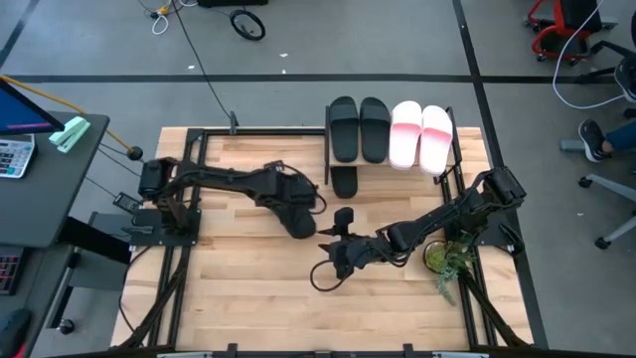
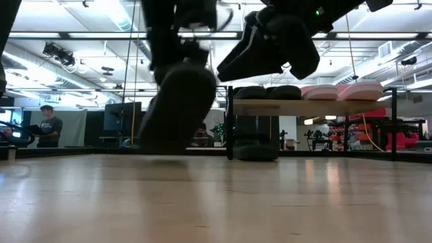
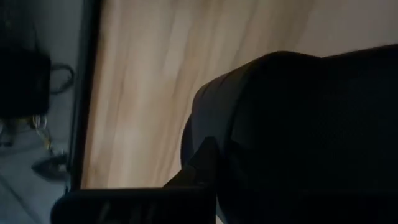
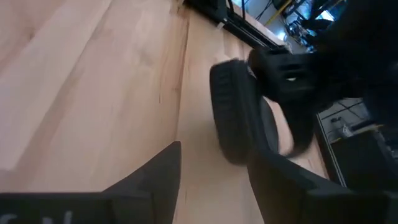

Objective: Pick and place slides into the shelf
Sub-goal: Put the black slide under the shelf

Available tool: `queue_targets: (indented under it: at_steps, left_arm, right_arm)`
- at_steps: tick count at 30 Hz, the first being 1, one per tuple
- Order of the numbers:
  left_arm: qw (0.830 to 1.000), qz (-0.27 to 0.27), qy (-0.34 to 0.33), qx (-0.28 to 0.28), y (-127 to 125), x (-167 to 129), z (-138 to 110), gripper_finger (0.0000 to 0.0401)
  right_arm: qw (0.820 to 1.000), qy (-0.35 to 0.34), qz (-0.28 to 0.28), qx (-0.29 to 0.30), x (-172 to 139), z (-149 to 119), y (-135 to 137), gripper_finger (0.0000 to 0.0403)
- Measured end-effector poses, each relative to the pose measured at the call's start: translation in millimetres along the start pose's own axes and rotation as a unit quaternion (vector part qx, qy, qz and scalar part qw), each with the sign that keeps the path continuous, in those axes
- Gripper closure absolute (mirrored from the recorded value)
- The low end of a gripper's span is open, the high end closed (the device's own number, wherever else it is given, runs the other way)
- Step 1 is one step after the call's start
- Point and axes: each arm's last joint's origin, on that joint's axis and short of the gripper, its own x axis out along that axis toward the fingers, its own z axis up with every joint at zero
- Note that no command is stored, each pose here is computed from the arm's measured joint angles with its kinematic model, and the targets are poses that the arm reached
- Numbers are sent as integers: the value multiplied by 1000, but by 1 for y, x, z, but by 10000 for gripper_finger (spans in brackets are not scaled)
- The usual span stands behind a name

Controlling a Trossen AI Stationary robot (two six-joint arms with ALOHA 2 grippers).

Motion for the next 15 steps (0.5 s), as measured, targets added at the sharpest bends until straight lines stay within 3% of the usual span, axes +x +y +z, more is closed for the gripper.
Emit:
queue_targets:
  at_steps: [5,15]
  left_arm:
    - [997,29,-62,-28,-5,-31,15,386]
    - [992,43,-82,-79,-17,-39,13,387]
  right_arm:
    - [999,-17,-4,-30,0,4,-1,196]
    - [996,-19,-36,-76,-1,7,-2,189]
